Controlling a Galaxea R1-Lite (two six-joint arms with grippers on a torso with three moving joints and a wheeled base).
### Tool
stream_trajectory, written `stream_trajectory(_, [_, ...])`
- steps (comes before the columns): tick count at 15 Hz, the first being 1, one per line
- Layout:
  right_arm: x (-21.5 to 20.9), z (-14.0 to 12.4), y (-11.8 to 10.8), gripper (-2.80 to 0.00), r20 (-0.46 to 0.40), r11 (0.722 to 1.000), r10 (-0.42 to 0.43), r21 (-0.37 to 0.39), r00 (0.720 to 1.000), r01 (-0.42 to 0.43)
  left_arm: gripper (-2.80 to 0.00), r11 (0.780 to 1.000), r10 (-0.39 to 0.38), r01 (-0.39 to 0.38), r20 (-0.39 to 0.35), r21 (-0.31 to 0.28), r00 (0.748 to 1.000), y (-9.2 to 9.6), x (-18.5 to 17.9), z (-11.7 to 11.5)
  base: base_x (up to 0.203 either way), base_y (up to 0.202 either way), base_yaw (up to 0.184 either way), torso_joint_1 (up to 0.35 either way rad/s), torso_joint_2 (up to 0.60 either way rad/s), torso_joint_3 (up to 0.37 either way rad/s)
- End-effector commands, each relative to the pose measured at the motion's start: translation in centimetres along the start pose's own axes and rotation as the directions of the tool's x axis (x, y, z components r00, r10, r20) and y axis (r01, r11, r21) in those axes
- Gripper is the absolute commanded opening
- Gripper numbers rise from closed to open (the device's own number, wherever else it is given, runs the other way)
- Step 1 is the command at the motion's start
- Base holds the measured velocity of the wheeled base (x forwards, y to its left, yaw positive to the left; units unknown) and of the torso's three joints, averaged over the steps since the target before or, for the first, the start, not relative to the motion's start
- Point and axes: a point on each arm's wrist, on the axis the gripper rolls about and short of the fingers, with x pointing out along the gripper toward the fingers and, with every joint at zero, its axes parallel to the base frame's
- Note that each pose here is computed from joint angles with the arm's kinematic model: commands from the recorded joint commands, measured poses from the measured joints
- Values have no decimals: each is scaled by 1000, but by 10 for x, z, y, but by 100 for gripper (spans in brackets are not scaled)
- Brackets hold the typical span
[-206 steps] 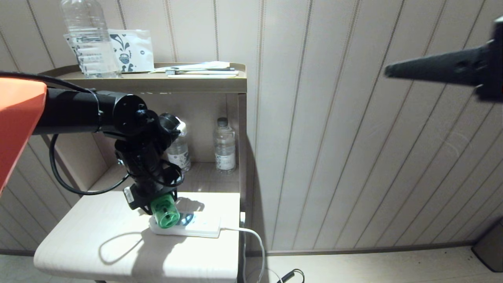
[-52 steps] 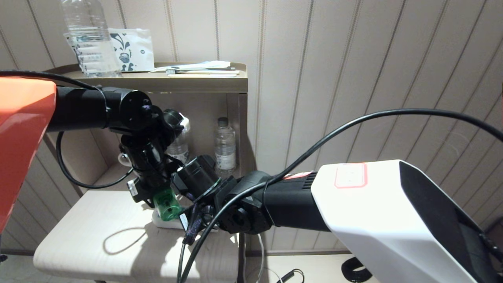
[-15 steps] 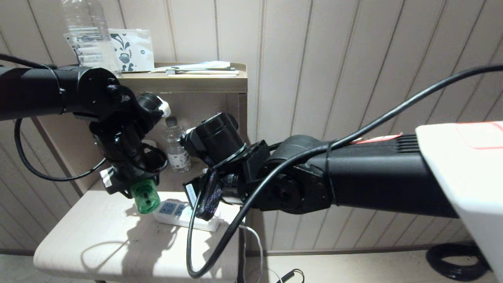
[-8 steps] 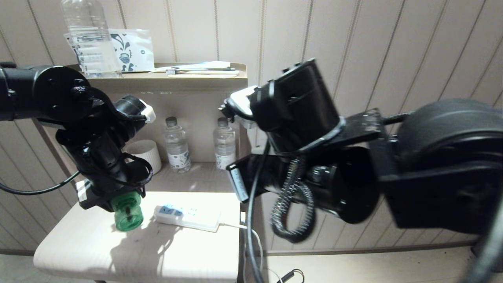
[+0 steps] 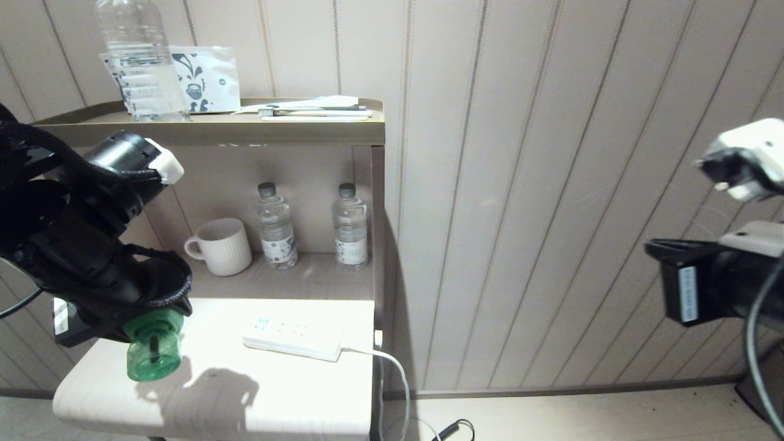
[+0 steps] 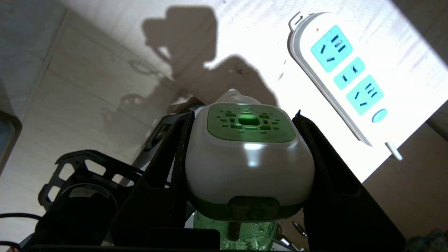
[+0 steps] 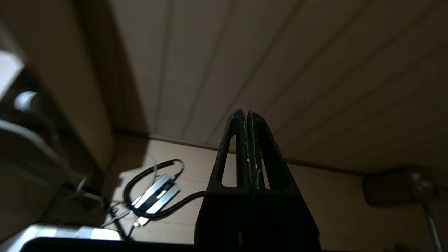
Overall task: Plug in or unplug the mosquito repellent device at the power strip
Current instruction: Place the mosquito repellent liquid on the table
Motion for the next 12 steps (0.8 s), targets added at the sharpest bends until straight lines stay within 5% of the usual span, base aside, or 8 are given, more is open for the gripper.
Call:
stream_trajectory(1, [-38, -19, -57, -280, 64, 966, -217, 157, 974, 205, -280, 1000, -27, 27, 0, -1, 1000, 6, -1, -5, 0, 0, 0, 0, 0, 0])
stream_trajectory(5, [-85, -102, -87, -280, 34, 851, -483, 253, 875, 460, -280, 999, -45, 46, -15, 14, 999, 7, 1, -6, 0, 0, 0, 0, 0, 0])
stream_trajectory(7, [-98, -149, -83, -280, 38, 833, -520, 244, 853, 497, -280, 998, -65, 65, -5, 9, 998, 7, -1, -5, 0, 0, 0, 0, 0, 0])
stream_trajectory(9, [-96, -187, -72, -280, 64, 882, -435, 230, 898, 411, -280, 998, -64, 65, -13, 20, 998, 8, 1, -6, 0, 0, 0, 0, 0, 0])
stream_trajectory(12, [-97, -225, -55, -280, 219, 959, -224, 226, 950, 174, -280, 997, -74, 75, -11, 33, 997, 8, 8, -8, 0, 0, 0, 0, 0, 0])
